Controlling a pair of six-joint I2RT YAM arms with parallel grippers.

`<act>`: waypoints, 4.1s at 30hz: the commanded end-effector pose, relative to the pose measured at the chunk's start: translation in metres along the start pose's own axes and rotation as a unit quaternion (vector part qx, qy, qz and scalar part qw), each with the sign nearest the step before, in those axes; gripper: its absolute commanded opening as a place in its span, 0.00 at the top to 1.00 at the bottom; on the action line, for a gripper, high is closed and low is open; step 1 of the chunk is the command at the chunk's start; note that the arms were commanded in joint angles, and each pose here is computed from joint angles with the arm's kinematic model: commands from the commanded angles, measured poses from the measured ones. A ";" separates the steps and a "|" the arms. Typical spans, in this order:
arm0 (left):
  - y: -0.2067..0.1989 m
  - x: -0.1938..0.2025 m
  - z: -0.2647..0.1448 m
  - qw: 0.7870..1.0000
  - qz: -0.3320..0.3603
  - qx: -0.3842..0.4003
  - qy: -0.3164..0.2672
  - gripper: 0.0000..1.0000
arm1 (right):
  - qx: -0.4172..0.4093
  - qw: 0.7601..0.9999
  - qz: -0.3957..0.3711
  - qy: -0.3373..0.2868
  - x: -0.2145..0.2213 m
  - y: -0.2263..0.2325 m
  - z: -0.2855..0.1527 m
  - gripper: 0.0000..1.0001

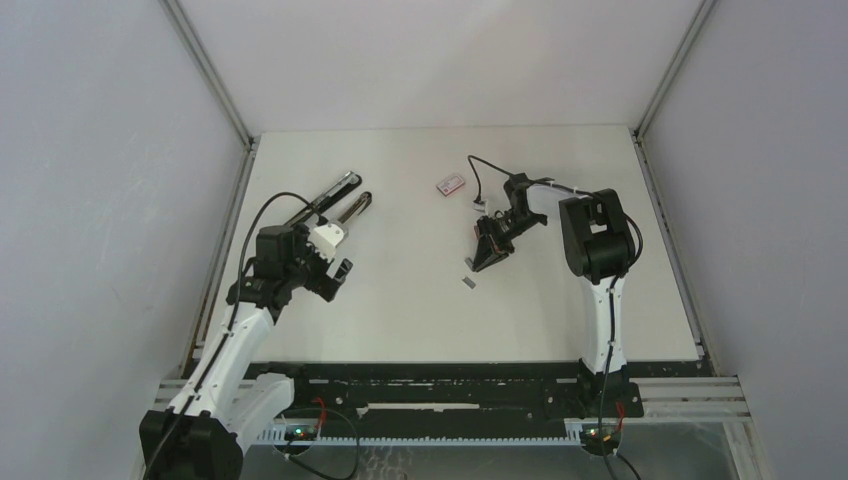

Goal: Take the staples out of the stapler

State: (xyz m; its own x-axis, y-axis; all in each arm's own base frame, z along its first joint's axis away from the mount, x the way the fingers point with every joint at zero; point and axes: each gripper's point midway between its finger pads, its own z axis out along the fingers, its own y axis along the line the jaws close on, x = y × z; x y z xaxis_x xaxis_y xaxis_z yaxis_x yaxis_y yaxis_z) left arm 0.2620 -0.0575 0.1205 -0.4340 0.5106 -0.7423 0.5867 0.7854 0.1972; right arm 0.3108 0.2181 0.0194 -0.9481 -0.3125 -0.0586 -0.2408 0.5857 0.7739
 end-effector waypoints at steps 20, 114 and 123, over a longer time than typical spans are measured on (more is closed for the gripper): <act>0.003 -0.018 -0.006 0.999 0.011 0.000 -0.032 0.00 | 0.011 1.000 0.004 -0.019 -0.013 -0.009 -0.008 0.84; 0.009 -0.015 -0.012 0.999 0.019 -0.029 -0.035 0.00 | 0.345 0.906 -0.244 0.001 -0.024 0.012 -0.003 0.59; 0.009 -0.015 -0.011 0.999 0.019 -0.028 -0.035 0.00 | 0.348 0.905 -0.243 0.014 -0.021 0.007 0.002 0.64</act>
State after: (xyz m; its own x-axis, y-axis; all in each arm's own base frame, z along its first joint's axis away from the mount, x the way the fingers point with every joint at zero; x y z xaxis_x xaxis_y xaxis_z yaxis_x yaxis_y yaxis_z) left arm 0.2619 -0.0553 0.1340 -0.3959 0.5084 -0.7648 0.5674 0.7902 0.2316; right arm 0.3259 0.2261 0.0242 -0.7098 -0.6556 -0.2576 -0.6929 0.7156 0.0882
